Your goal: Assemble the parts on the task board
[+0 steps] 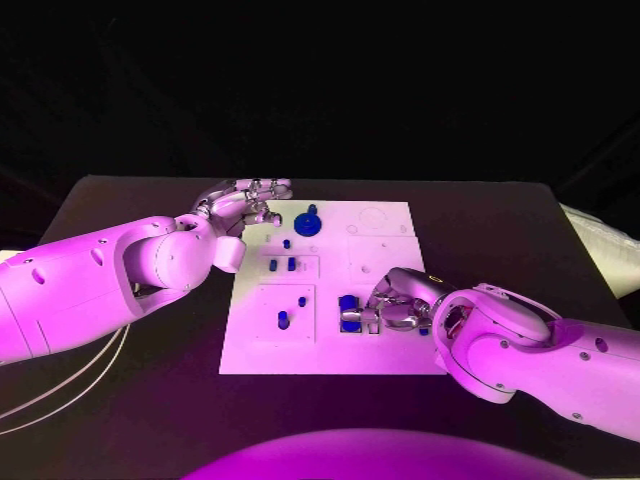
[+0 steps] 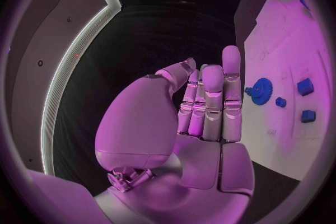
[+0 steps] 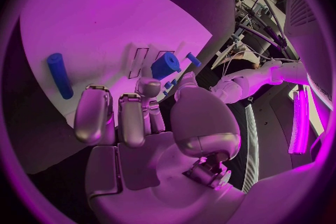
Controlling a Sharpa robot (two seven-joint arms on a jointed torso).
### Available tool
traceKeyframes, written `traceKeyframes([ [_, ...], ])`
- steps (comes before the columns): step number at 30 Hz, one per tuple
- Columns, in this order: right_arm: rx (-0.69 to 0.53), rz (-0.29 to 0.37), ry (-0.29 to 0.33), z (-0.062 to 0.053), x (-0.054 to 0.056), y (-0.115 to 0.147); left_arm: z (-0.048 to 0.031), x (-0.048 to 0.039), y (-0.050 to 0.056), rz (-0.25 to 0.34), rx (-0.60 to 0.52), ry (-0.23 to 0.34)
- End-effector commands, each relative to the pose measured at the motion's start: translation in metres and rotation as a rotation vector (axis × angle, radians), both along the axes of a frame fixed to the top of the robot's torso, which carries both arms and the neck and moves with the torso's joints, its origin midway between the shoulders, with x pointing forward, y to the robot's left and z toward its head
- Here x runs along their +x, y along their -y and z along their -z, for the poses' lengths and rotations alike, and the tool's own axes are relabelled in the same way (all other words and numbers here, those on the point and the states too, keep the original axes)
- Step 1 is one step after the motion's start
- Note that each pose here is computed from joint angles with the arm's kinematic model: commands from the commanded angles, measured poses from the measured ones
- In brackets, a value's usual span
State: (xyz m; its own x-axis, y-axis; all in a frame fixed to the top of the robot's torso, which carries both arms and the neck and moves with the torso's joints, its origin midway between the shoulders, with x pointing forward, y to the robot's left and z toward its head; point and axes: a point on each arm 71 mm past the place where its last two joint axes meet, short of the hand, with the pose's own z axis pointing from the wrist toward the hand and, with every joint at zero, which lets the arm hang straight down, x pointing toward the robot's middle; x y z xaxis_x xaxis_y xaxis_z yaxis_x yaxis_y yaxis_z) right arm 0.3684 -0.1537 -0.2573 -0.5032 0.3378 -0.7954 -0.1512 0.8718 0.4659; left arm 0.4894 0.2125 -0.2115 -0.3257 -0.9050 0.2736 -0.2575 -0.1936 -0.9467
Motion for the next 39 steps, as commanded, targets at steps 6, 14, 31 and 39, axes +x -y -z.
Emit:
traceKeyframes([
  [6, -0.009, -0.034, 0.026, -0.002, -0.002, -0.003, -0.001, -0.0006, 0.002, 0.02, -0.012, 0.004],
  [14, -0.029, -0.041, 0.038, -0.001, 0.0, -0.006, -0.0009, -0.0005, 0.003, 0.021, -0.012, 0.004],
  [31, 0.005, -0.016, 0.071, -0.009, -0.005, 0.012, -0.0007, -0.0007, 0.0, 0.018, -0.01, 0.001],
  [39, 0.01, 0.025, 0.103, -0.027, -0.004, 0.052, -0.0002, -0.0012, -0.001, 0.016, -0.007, 0.0],
])
